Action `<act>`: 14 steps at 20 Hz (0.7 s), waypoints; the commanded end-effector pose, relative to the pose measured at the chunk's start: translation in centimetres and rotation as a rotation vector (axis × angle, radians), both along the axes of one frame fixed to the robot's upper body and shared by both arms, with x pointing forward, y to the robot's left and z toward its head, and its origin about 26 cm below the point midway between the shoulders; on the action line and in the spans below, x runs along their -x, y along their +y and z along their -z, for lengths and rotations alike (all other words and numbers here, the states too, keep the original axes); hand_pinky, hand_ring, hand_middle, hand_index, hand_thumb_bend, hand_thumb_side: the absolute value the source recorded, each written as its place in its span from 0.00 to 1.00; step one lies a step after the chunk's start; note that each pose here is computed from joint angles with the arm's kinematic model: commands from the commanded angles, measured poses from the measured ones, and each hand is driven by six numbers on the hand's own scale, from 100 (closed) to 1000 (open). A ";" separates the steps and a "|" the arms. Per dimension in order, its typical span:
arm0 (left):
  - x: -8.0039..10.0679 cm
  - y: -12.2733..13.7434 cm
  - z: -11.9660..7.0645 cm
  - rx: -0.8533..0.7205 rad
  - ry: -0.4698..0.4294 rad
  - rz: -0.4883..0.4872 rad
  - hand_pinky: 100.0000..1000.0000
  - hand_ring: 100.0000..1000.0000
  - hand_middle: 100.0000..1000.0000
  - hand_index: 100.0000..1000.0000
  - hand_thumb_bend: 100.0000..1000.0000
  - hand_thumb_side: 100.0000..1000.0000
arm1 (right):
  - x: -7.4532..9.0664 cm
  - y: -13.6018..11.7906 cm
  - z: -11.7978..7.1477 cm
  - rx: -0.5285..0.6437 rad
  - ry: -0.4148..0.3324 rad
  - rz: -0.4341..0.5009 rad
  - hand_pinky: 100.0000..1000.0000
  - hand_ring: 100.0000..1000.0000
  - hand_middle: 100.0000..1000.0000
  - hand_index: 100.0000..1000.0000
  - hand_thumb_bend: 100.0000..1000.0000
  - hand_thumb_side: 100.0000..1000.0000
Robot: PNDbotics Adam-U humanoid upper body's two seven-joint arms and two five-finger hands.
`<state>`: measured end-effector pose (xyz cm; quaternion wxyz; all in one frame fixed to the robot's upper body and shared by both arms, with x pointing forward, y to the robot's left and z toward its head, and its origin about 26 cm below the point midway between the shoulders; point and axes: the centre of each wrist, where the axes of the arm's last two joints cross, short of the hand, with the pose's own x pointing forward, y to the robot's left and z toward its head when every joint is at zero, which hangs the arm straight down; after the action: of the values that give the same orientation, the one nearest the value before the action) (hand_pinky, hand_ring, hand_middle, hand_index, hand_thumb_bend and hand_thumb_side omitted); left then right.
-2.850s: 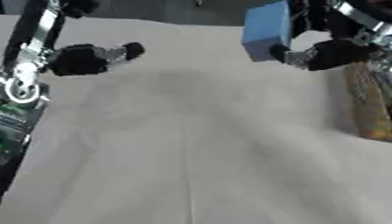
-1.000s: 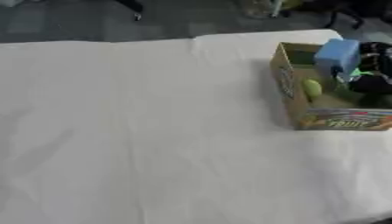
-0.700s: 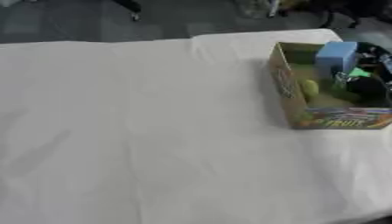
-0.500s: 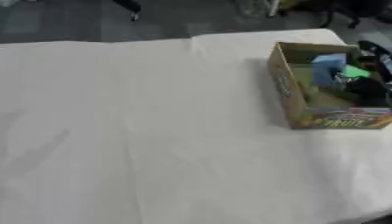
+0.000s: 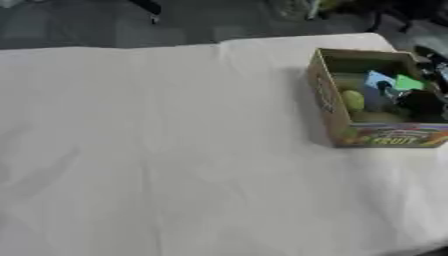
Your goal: Pick up the objects with one hand, pass them to the other hand, and then place them into the box on the other side of the table.
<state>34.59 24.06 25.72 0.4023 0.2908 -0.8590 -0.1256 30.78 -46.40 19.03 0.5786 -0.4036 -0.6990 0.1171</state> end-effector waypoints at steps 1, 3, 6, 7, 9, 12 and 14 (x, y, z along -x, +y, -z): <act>0.3 0.4 -0.7 0.014 -0.029 -0.010 0.74 0.65 0.57 0.80 0.67 0.38 | 0.1 0.6 -2.4 -0.089 -0.156 -0.045 0.95 0.94 1.00 1.00 0.00 0.56; 0.2 0.5 -0.6 0.042 -0.029 -0.018 0.74 0.65 0.56 0.80 0.62 0.44 | 0.0 1.5 -3.3 -0.166 -0.275 -0.118 0.96 0.94 1.00 1.00 0.00 0.54; 0.1 0.8 -0.3 0.107 -0.033 -0.031 0.74 0.65 0.56 0.79 0.53 0.50 | -0.1 2.3 -4.0 -0.237 -0.379 -0.203 0.96 0.94 1.00 1.00 0.00 0.36; 0.0 0.9 -0.1 0.126 -0.030 -0.037 0.74 0.65 0.56 0.79 0.55 0.48 | -0.2 2.4 -4.2 -0.250 -0.400 -0.219 0.96 0.94 1.00 1.00 0.00 0.33; -0.1 1.1 0.3 0.161 -0.016 -0.048 0.74 0.65 0.56 0.79 0.57 0.47 | -0.5 2.8 -4.4 -0.271 -0.431 -0.239 0.96 0.93 1.00 0.99 0.00 0.27; -0.4 1.6 0.9 0.241 0.027 -0.047 0.75 0.68 0.60 0.82 0.56 0.46 | -0.8 3.4 -4.7 -0.305 -0.473 -0.257 0.96 0.93 0.99 0.97 0.00 0.25; -0.7 2.0 1.6 0.308 0.074 -0.027 0.77 0.72 0.65 0.84 0.56 0.46 | -1.0 3.6 -4.6 -0.331 -0.494 -0.265 0.96 0.93 0.98 0.95 0.00 0.27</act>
<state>35.32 25.52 23.48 0.4766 0.2382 -0.8461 -0.0116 32.10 -42.63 22.25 0.4502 -0.2249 -0.8637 -0.0255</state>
